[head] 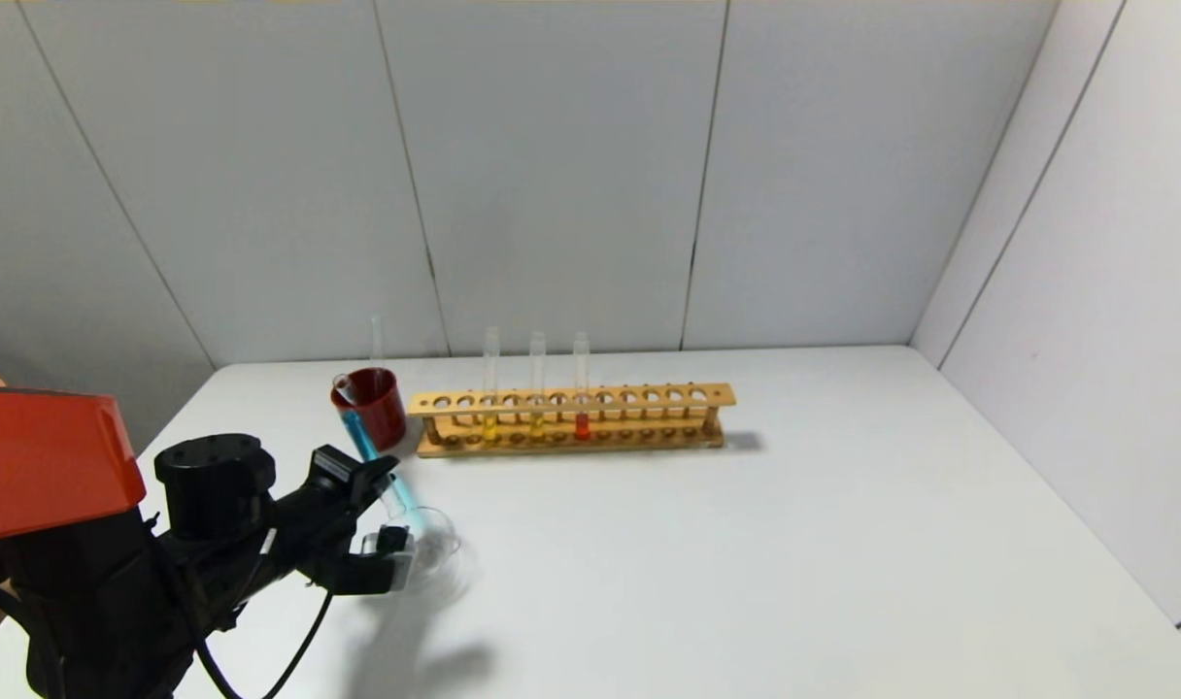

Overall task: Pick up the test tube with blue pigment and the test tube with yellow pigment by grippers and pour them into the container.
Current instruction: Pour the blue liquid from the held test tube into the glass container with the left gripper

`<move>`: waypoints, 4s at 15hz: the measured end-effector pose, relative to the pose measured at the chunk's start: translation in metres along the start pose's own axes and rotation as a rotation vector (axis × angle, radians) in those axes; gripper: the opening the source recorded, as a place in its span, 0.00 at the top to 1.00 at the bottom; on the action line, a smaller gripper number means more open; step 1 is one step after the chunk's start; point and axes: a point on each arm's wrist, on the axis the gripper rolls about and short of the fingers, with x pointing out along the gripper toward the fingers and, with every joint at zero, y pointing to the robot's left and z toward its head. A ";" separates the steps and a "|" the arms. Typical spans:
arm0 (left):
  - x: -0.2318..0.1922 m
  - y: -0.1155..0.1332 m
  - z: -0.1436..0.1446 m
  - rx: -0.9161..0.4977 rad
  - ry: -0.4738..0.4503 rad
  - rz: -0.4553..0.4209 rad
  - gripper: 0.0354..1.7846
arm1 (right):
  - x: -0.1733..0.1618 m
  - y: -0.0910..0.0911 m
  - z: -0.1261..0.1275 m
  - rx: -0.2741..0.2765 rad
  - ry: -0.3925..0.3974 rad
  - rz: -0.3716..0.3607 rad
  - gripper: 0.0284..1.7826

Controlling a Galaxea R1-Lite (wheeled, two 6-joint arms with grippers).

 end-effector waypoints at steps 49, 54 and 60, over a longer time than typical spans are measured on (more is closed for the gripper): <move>0.001 0.011 -0.007 0.144 0.039 0.065 0.84 | 0.000 0.000 0.000 0.000 0.000 0.000 0.02; 0.000 0.012 -0.006 0.166 0.040 0.066 0.84 | 0.000 0.000 0.000 0.000 0.000 0.000 0.02; -0.003 0.018 -0.006 0.221 0.047 0.089 0.84 | 0.000 0.000 0.000 0.000 0.000 0.000 0.02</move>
